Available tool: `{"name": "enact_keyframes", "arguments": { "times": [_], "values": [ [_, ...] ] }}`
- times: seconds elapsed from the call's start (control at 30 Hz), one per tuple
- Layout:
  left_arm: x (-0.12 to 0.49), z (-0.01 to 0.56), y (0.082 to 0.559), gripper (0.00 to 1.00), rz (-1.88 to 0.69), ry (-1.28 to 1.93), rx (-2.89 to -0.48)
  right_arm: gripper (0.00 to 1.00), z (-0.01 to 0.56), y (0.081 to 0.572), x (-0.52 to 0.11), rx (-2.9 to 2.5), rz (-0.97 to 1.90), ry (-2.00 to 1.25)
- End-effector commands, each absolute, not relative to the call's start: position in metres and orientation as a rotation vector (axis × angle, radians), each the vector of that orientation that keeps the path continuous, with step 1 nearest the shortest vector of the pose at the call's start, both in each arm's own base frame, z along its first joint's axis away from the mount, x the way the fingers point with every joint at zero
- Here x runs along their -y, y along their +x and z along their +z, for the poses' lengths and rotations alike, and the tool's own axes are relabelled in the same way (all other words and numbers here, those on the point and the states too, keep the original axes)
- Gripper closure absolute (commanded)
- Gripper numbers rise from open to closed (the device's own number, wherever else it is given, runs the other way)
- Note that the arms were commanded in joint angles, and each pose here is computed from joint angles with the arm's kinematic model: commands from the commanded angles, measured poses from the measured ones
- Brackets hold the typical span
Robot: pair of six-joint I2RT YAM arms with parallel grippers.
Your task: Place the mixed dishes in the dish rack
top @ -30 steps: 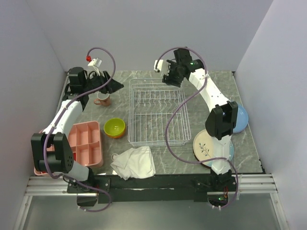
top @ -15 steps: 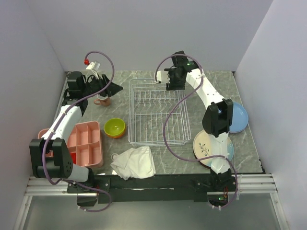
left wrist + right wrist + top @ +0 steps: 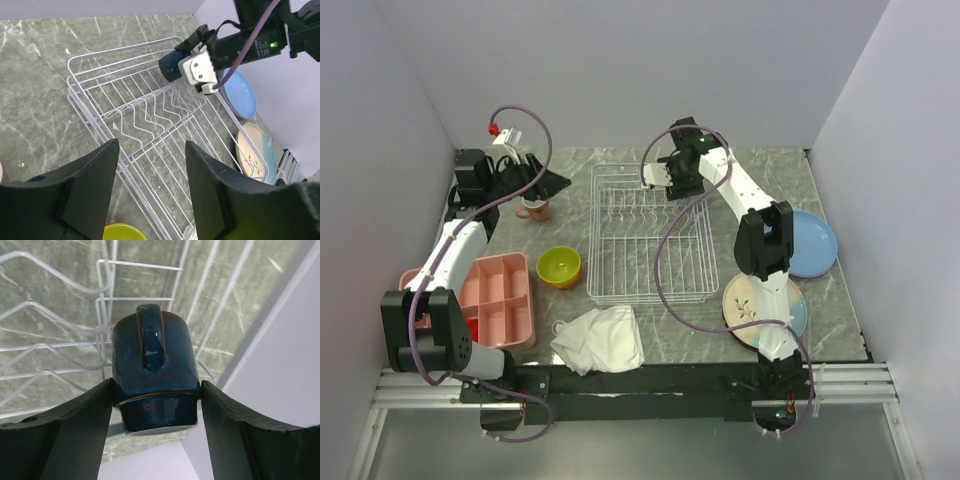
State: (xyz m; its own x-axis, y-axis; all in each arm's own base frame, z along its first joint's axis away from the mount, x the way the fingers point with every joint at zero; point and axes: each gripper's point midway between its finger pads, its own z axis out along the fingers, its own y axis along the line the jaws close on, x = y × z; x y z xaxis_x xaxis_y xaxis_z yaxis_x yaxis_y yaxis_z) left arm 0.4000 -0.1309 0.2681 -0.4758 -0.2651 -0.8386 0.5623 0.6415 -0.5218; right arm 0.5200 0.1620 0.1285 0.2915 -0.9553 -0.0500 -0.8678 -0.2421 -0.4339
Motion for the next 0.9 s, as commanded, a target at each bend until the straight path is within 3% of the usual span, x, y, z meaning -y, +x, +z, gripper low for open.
{"name": "enact_keyframes", "arguments": {
  "times": [0.0, 0.13, 0.37, 0.83, 0.87],
  "values": [
    [0.129, 0.279, 0.399, 0.38, -0.975, 0.268, -1.779, 0.76, 0.132, 0.522, -0.157, -1.582, -0.363, -2.287],
    [0.126, 0.275, 0.4, 0.38, -0.958, 0.265, -1.787, 0.72, 0.122, 0.523, -0.147, -1.54, -0.431, -2.375],
    [0.125, 0.272, 0.398, 0.38, -0.963, 0.265, -1.791, 0.38, 0.126, 0.538, -0.151, -1.535, -0.495, -2.306],
    [0.132, 0.282, 0.392, 0.37, -1.013, 0.307, -1.771, 0.2, 0.136, 0.54, -0.155, -1.508, -0.504, -2.25],
    [0.133, 0.283, 0.392, 0.37, -1.016, 0.311, -1.767, 0.12, 0.139, 0.541, -0.156, -1.503, -0.504, -2.245]
  ]
}}
